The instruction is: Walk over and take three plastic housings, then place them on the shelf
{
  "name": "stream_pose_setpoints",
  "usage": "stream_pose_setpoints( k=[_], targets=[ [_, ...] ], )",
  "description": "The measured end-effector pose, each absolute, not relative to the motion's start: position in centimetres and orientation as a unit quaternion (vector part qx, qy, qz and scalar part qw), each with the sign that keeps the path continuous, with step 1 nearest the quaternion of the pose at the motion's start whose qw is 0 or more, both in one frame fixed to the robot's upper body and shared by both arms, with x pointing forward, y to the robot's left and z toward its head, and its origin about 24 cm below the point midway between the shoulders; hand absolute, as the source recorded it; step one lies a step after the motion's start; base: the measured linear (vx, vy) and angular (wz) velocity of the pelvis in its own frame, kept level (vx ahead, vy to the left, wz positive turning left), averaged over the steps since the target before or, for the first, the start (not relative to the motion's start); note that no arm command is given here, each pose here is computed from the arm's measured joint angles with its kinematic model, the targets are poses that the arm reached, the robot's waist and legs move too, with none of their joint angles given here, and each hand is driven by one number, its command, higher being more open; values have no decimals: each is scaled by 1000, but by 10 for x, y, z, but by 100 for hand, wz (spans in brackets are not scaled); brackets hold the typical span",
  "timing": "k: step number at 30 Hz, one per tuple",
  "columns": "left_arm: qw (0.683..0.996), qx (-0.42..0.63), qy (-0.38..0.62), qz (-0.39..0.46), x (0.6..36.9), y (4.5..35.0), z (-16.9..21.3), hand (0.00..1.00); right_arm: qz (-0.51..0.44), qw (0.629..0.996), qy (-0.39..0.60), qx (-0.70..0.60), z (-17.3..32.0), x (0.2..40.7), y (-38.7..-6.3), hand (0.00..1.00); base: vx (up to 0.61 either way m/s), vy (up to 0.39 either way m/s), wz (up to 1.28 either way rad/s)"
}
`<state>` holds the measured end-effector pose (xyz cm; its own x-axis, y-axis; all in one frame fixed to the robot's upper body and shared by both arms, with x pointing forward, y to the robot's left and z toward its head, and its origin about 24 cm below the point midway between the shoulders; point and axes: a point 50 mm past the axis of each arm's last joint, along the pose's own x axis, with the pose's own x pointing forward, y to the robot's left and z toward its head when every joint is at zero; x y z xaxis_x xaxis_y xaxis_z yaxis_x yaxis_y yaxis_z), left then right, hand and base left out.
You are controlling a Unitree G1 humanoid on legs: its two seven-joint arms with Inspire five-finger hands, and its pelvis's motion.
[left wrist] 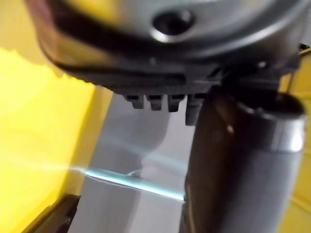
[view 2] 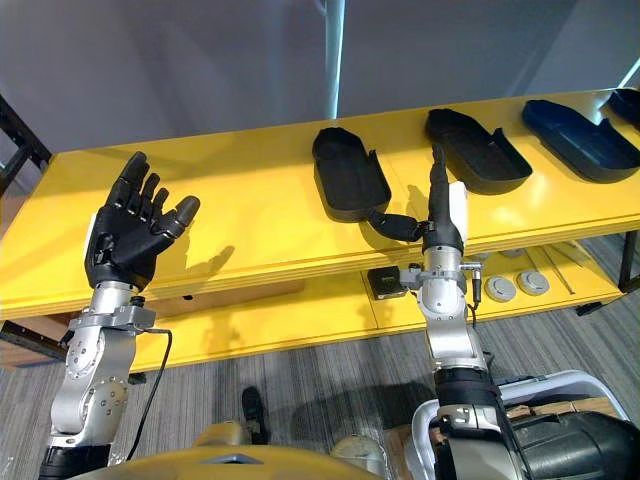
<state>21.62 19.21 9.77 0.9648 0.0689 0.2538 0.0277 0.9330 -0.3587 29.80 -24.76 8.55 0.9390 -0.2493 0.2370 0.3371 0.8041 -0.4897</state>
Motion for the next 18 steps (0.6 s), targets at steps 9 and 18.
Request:
stream_pose_setpoints(
  k=[9, 18],
  targets=[
    [974, -181, -134, -5, 215, 190, 98, 100, -140, 937, -46, -316, 86, 319, -254, 100, 5, -6, 7],
    [974, -182, -138, -7, 217, 189, 100, 100, -142, 932, -53, -329, 97, 331, -255, 100, -12, -15, 4]
  ],
)
